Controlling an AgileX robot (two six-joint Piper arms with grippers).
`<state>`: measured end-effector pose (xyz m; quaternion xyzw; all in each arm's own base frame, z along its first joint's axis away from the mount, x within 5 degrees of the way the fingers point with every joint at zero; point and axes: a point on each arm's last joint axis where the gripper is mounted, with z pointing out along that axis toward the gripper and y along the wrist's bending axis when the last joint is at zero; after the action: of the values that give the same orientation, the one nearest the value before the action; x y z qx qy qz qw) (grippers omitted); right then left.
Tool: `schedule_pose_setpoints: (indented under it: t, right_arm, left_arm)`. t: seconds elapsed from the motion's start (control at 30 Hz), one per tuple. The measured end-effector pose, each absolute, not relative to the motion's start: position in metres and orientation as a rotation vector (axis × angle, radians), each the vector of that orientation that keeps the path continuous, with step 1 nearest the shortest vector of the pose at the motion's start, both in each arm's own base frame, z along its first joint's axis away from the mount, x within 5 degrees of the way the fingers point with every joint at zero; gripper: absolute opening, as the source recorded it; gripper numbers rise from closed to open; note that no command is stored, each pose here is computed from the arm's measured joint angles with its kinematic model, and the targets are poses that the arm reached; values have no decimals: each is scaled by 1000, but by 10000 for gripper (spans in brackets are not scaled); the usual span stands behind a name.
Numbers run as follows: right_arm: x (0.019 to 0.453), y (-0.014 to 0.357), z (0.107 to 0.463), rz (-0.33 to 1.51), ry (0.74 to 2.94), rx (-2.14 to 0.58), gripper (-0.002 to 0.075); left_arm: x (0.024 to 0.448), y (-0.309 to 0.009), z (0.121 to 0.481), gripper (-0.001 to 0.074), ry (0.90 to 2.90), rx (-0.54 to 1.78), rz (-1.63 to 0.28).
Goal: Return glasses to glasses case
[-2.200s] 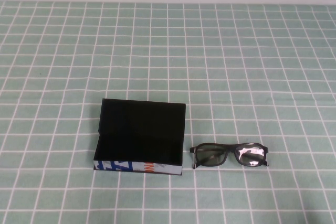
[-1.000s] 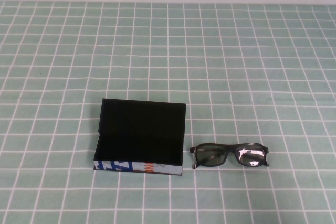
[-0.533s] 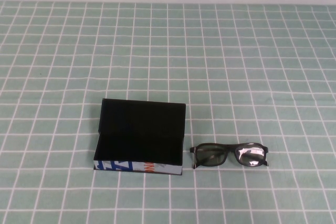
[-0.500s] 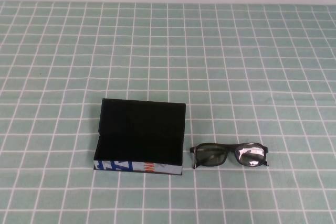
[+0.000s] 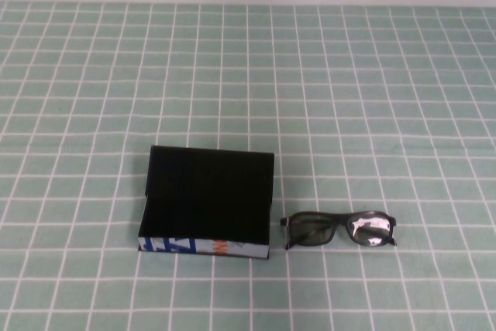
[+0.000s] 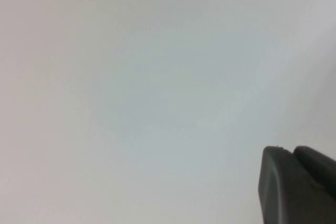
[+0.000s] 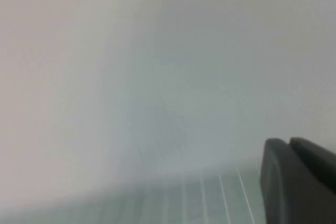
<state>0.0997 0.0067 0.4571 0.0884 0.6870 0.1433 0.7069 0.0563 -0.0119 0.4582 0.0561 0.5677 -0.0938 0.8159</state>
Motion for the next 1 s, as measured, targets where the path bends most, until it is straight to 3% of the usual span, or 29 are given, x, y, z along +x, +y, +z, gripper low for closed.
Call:
schedule_pose_setpoints:
  t: [0.23, 0.43, 0.77, 0.9, 1.0]
  right_arm:
    - [173, 10, 392, 219, 2066, 160, -12]
    - [210, 20, 363, 312, 2232, 100, -12]
    - [249, 73, 341, 499, 2417, -663, -12]
    - [274, 95, 340, 470, 2471, -989, -12]
    - [292, 111, 334, 420, 2394, -1274, -12]
  left_arm:
    - [87, -18, 432, -2, 1451, 136, -188]
    - [110, -25, 398, -2, 1769, 142, -204]
    - [144, -39, 359, -2, 2144, 124, -294]
    - [150, -42, 349, -2, 2236, 192, -273]
    - [149, -43, 345, -2, 2275, 250, -264]
